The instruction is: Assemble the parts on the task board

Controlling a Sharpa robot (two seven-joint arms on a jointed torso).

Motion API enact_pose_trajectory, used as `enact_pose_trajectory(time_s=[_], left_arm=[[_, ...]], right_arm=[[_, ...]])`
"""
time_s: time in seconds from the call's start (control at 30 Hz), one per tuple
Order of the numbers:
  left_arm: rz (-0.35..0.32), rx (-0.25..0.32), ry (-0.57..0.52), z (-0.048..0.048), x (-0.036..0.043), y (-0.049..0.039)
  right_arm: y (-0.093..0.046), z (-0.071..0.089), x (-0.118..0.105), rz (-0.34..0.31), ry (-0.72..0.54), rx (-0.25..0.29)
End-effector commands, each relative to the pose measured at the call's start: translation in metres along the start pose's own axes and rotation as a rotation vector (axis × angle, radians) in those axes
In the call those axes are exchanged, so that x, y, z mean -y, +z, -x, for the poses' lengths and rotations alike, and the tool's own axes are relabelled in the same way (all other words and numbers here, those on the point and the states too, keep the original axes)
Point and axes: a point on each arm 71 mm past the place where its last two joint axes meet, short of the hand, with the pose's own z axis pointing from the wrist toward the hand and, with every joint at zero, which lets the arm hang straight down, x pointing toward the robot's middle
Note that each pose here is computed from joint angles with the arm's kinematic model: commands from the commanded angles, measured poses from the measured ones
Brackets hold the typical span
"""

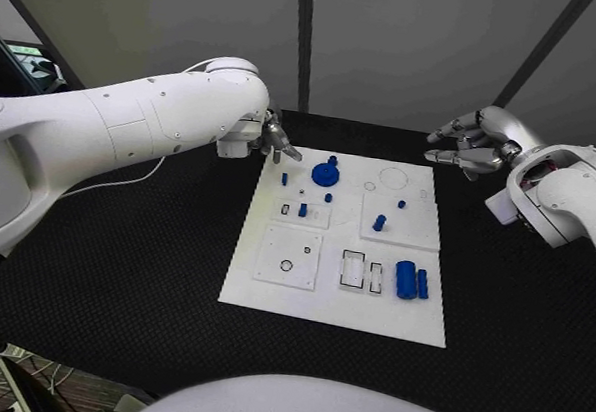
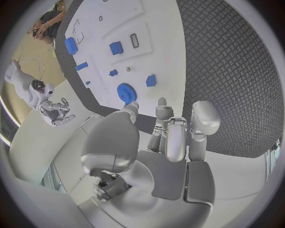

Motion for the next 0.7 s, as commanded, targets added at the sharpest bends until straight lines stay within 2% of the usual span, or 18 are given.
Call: enact_pose_trajectory(time_s=[0.03,0.4,0.7], left_arm=[[-0.003,-0.032,0.041,-0.0012,-0.0010,0.0012],[0.005,-0.069,0.064,-0.0052,-0.0026,0.0038],[-0.002,-0.086,0.076,-0.0082,-0.0003,0.0039]], right_arm=[[0.0009,0.0001,-0.0019,0.010,-0.003,-0.005],[0.0015,-0.0006,-0.0026,0.012,-0.004,-0.006],[0.0019,-0.0009,-0.0029,0.013,-0.004,-0.006]])
